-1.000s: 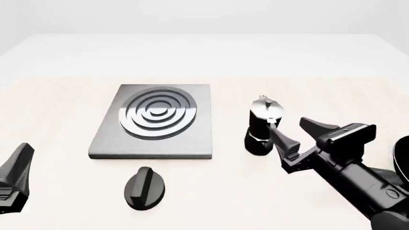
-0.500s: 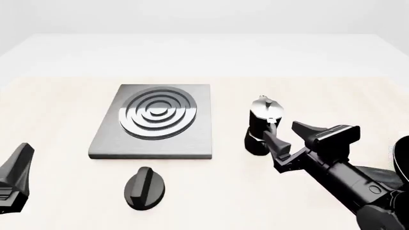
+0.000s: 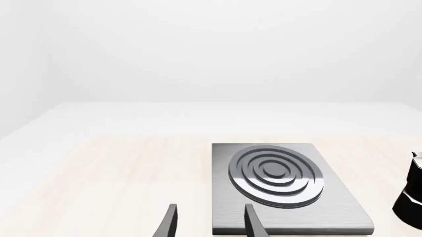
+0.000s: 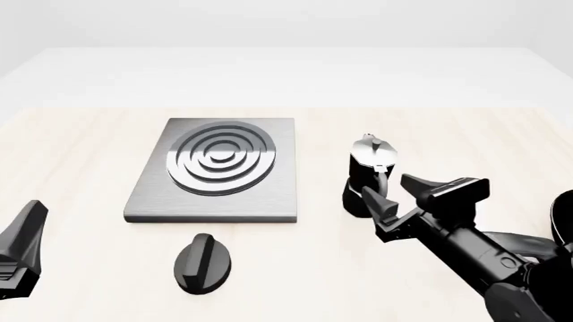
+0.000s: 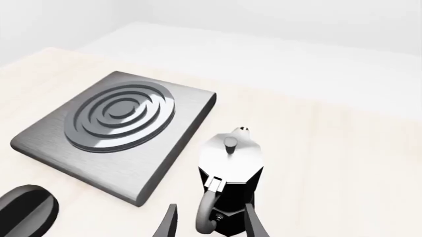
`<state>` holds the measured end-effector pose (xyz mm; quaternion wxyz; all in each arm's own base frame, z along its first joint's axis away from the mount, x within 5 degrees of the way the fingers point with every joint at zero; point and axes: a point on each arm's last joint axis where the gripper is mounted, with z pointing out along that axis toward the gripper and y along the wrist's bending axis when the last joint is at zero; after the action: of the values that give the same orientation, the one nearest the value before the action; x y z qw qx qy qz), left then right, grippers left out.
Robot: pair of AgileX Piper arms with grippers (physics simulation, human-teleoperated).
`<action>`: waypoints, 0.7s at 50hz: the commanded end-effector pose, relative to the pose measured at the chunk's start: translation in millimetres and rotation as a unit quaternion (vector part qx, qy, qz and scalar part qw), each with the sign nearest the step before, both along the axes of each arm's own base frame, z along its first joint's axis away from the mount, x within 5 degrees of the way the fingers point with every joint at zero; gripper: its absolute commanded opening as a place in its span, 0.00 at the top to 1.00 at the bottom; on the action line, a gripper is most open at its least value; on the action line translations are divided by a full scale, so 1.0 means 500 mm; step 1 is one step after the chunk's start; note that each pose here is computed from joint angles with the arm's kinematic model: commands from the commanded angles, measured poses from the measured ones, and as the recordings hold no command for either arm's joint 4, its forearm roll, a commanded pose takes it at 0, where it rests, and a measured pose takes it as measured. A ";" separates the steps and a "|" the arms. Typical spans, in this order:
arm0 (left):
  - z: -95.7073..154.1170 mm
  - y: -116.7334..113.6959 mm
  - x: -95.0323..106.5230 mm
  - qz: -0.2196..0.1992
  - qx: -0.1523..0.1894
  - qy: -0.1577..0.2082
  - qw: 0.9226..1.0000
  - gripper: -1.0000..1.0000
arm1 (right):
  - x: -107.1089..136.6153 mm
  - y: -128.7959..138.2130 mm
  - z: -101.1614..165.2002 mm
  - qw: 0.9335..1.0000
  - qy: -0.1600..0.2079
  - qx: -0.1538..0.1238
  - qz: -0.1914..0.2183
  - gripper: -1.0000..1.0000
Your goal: Put the moka pot on the stove.
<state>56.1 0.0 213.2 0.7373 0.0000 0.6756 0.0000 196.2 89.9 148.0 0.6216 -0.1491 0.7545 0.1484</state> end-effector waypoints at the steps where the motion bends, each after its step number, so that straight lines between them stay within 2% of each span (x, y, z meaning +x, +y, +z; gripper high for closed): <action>1: 0.000 0.000 0.000 0.000 0.000 0.000 1.000 0.00 | 0.024 0.012 -0.037 1.000 0.024 0.004 -0.002 0.00; 18: 0.000 0.000 0.000 0.000 0.000 0.000 1.000 0.00 | 0.029 0.020 -0.046 0.999 0.033 0.005 0.003 0.00; 19: 0.000 0.000 0.000 0.000 0.000 0.000 1.000 0.00 | 0.029 0.019 -0.046 0.999 0.032 0.006 0.002 1.00; 35: 0.000 0.000 0.000 0.000 0.000 0.000 1.000 0.00 | 0.012 0.012 -0.021 1.000 0.017 0.006 0.004 1.00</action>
<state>56.1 0.0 213.2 0.7373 0.0000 0.6756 0.0000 208.7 95.9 131.9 0.6078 -0.1406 0.7664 0.1532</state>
